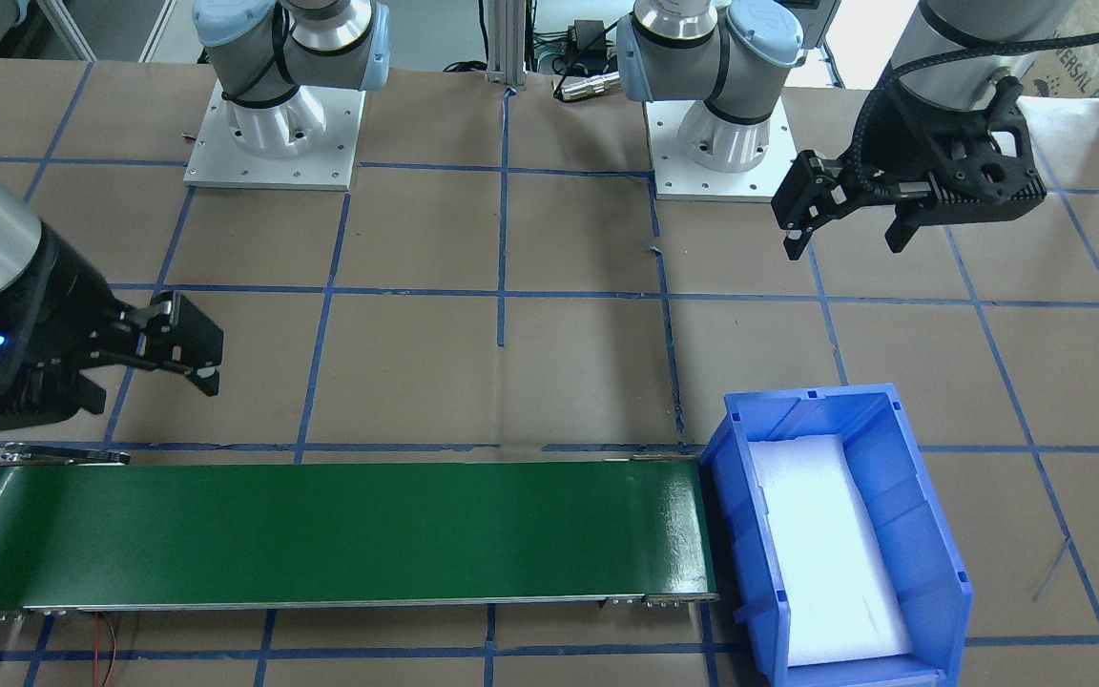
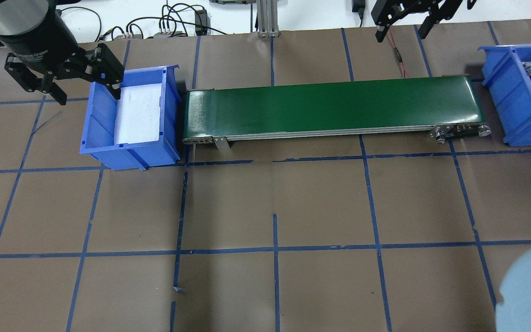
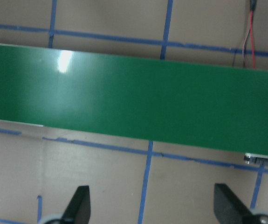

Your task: Transport two buttons from left to right

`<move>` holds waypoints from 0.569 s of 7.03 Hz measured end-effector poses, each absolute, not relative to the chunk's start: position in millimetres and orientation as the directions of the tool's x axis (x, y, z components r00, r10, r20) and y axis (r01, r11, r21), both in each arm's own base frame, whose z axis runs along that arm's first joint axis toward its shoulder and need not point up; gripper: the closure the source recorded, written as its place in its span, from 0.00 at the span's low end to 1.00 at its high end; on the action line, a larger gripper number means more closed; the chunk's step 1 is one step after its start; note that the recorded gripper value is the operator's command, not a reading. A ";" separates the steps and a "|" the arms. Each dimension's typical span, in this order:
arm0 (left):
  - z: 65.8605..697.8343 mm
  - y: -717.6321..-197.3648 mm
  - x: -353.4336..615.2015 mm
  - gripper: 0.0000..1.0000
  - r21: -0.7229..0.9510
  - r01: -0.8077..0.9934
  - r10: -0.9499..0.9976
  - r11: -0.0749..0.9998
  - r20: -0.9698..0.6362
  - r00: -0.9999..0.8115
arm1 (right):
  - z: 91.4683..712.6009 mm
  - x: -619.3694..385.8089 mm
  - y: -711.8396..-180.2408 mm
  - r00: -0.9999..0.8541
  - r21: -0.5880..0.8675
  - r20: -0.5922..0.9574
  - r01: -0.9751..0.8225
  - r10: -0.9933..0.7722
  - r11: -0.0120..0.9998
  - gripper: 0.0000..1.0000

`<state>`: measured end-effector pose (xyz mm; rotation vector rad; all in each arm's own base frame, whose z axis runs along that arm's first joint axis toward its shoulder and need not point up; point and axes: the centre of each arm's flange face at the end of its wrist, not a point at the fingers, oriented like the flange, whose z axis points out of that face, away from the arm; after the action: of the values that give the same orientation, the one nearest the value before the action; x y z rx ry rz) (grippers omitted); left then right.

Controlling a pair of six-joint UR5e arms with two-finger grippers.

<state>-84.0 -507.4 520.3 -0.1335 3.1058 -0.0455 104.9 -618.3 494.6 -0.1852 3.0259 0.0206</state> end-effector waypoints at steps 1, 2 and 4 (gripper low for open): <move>520.9 -507.5 -84.0 0.00 -0.032 -0.085 -0.086 0.996 -0.031 -0.996 | 494.6 108.1 -593.8 -0.990 0.046 -0.108 -0.097 -0.091 0.994 0.07; 521.6 -507.6 -84.0 0.00 -0.033 -0.084 -0.085 0.996 -0.031 -0.996 | 497.7 108.0 -576.6 -0.994 0.066 -0.087 -0.070 -0.064 0.995 0.07; 523.0 -507.9 -83.8 0.00 -0.036 -0.083 -0.084 0.996 -0.031 -0.996 | 506.4 110.1 -555.6 -0.997 0.084 -0.050 -0.059 -0.055 0.995 0.07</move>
<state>-83.8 -507.9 523.0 -0.1296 3.1055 -0.0537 110.1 -555.6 506.4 -0.0882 3.0896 0.1322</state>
